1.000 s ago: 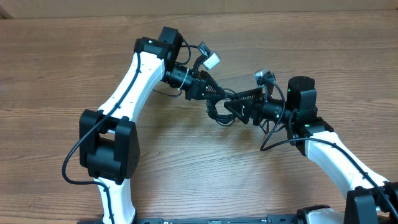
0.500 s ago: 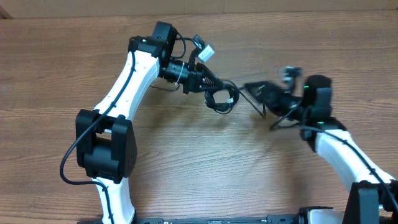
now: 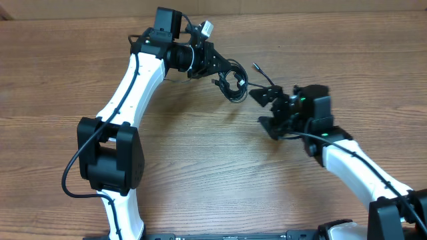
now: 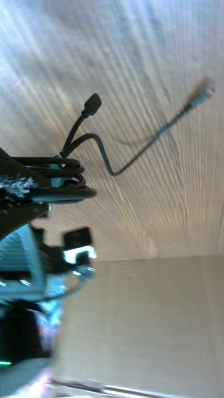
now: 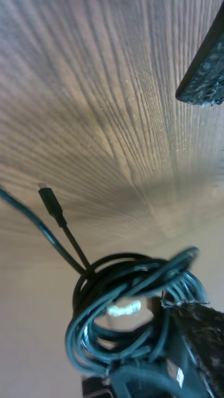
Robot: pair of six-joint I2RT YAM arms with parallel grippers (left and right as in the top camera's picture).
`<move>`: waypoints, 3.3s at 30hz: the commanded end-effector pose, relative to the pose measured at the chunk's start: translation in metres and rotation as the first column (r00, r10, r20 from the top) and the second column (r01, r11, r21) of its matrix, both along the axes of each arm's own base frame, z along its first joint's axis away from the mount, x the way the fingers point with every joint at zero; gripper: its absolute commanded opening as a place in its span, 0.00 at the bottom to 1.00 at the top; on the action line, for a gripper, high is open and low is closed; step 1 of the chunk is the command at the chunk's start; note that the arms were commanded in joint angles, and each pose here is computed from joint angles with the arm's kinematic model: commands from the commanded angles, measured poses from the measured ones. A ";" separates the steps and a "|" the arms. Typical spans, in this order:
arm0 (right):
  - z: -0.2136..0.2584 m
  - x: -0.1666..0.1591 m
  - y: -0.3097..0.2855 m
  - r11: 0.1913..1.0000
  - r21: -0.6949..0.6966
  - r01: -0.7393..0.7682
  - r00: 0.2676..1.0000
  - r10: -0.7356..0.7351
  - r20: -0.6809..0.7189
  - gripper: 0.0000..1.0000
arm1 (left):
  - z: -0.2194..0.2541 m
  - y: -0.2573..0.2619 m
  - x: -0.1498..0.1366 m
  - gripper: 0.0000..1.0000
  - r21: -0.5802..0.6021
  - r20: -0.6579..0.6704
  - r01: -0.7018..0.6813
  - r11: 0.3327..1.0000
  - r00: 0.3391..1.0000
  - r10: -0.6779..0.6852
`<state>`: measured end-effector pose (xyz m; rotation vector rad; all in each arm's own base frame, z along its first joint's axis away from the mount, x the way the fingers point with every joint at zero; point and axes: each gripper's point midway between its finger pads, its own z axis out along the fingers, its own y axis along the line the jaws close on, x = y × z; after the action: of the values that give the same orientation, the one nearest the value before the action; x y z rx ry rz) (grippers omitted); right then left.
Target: Untangle cables
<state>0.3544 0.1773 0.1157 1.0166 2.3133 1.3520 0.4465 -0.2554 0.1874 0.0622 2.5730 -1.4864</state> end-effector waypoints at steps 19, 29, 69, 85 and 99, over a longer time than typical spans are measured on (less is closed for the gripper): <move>0.020 0.025 0.015 0.942 -0.314 -0.116 0.881 0.243 0.406 0.04 | 0.012 0.001 -0.007 0.66 0.042 0.359 0.237 0.971 0.903 -0.236; 0.026 -0.001 0.005 0.800 -0.471 -0.372 0.587 0.596 0.548 0.04 | -0.012 0.006 -0.071 0.68 0.196 0.491 0.532 0.824 0.674 -0.552; 0.027 0.005 -0.005 0.829 -0.438 -0.348 0.634 0.552 0.542 1.00 | -0.049 -0.003 -0.062 0.04 0.460 0.388 0.475 0.751 0.653 -0.650; 0.025 0.002 0.033 0.768 -0.560 -0.312 0.564 0.624 0.541 0.04 | -0.032 -0.007 -0.093 0.18 0.307 0.434 0.595 0.743 0.608 -0.665; 0.043 0.019 0.024 0.889 -0.388 -0.244 0.702 0.438 0.562 0.04 | -0.039 0.000 -0.085 0.04 0.335 0.359 0.546 0.768 0.679 -0.640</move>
<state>0.3690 0.2038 0.1534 -0.0699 2.1113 1.1540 0.3571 -0.2542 0.1457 1.2324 2.3939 -1.1607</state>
